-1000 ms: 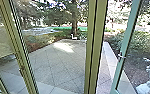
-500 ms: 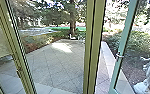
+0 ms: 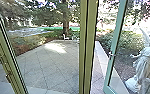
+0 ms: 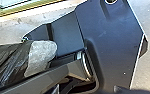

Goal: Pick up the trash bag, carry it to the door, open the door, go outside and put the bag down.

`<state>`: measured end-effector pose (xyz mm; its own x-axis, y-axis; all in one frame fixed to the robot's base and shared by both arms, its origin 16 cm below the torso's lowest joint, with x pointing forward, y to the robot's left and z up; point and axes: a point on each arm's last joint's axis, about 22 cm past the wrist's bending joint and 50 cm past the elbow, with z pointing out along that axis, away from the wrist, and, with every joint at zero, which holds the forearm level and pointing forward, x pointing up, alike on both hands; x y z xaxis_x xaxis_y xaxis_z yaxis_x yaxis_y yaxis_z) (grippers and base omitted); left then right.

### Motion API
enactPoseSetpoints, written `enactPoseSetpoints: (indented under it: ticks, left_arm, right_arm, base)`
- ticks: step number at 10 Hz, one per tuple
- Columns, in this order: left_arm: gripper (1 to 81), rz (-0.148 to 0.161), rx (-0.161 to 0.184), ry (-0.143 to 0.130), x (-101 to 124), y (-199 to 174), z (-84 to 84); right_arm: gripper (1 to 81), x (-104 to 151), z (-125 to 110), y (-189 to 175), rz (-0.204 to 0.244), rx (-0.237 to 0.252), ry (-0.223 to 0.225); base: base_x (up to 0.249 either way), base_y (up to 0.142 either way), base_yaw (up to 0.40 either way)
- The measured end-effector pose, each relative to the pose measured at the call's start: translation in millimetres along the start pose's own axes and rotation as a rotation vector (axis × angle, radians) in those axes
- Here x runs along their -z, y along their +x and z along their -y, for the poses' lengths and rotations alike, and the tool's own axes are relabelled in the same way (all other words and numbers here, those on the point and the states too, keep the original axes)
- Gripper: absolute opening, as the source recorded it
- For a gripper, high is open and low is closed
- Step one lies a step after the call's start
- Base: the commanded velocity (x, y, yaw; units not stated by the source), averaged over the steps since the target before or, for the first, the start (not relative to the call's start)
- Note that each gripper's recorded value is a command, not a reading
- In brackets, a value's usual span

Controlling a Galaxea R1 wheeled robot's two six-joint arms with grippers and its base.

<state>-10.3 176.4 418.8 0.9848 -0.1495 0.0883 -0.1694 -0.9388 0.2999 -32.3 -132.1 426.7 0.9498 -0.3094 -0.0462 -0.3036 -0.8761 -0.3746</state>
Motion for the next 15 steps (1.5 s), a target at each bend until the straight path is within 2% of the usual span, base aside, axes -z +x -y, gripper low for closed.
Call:
enactPoseSetpoints:
  ticks: [11, 15]
  left_arm:
    - [1.0, -0.001, 0.0, 0.0, 0.0, 0.4, 0.2]
    - [1.0, 0.0, 0.0, 0.0, 0.0, 0.5, 0.0]
  right_arm:
    - [81.1, -0.3, 0.3, -4.4, 0.006, 0.001, 0.0]
    - [81.1, -0.4, 0.9, -5.3, 0.007, 0.008, 0.001]
  base:
    - [0.0, 0.0, -0.201]
    - [0.0, 0.0, -0.053]
